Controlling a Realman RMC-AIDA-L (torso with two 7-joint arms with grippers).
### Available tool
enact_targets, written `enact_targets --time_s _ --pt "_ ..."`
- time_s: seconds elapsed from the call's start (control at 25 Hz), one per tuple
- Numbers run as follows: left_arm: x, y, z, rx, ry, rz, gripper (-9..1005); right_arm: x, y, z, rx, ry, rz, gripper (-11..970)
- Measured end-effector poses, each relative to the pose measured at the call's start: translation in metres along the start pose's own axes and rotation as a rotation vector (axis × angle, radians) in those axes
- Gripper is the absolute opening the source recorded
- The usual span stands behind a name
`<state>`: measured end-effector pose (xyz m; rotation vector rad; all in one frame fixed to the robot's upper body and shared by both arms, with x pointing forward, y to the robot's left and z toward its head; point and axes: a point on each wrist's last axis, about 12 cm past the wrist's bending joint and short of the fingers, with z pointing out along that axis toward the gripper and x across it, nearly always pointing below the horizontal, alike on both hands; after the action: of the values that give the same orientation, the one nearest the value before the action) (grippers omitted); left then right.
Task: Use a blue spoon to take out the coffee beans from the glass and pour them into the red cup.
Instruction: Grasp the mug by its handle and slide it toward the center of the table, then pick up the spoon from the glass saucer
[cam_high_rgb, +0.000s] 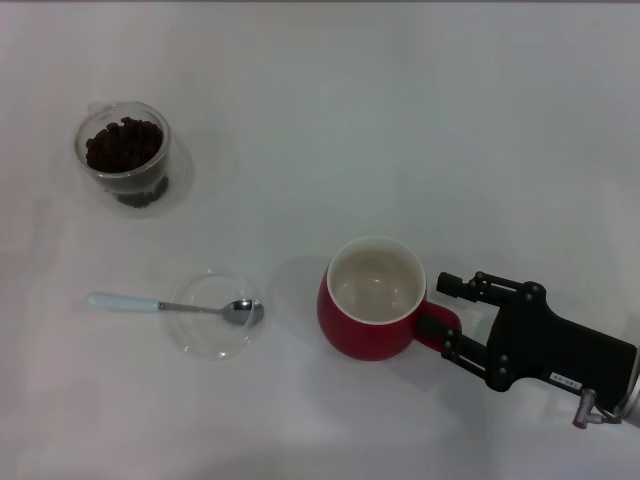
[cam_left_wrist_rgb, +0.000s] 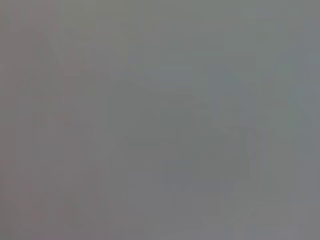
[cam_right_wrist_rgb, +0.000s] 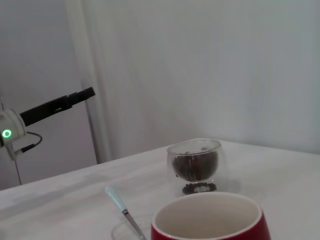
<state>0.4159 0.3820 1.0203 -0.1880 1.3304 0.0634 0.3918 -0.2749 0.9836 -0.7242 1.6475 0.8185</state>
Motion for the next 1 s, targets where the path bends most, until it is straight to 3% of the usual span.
enact_targets --time_s 0.12,0.24,0.48,0.6,0.8,1.0 --pt "0.0 -0.001 -0.004 -0.005 -0.001 -0.014 876 -0.003 -0.001 -0.001 -0.015 -0.014 0.011 412" --pt "0.002 -0.011 -0.018 0.013 -0.013 -0.102 876 -0.012 -0.002 -0.01 -0.062 -0.064 0.018 532" --pt "0.006 -0.038 -0.032 0.205 0.076 -0.49 877 -0.04 -0.013 -0.037 -0.137 -0.2 -0.005 796" --pt "0.011 -0.053 -0.037 0.255 0.141 -0.663 877 -0.056 -0.027 -0.052 -0.136 -0.247 -0.047 795" --pt "0.018 -0.074 -0.057 0.238 0.227 -0.892 877 -0.079 -0.052 -0.077 -0.074 -0.277 -0.134 794" --pt "0.021 -0.086 -0.082 0.171 0.278 -0.999 877 -0.094 -0.072 -0.095 0.013 -0.271 -0.211 794"
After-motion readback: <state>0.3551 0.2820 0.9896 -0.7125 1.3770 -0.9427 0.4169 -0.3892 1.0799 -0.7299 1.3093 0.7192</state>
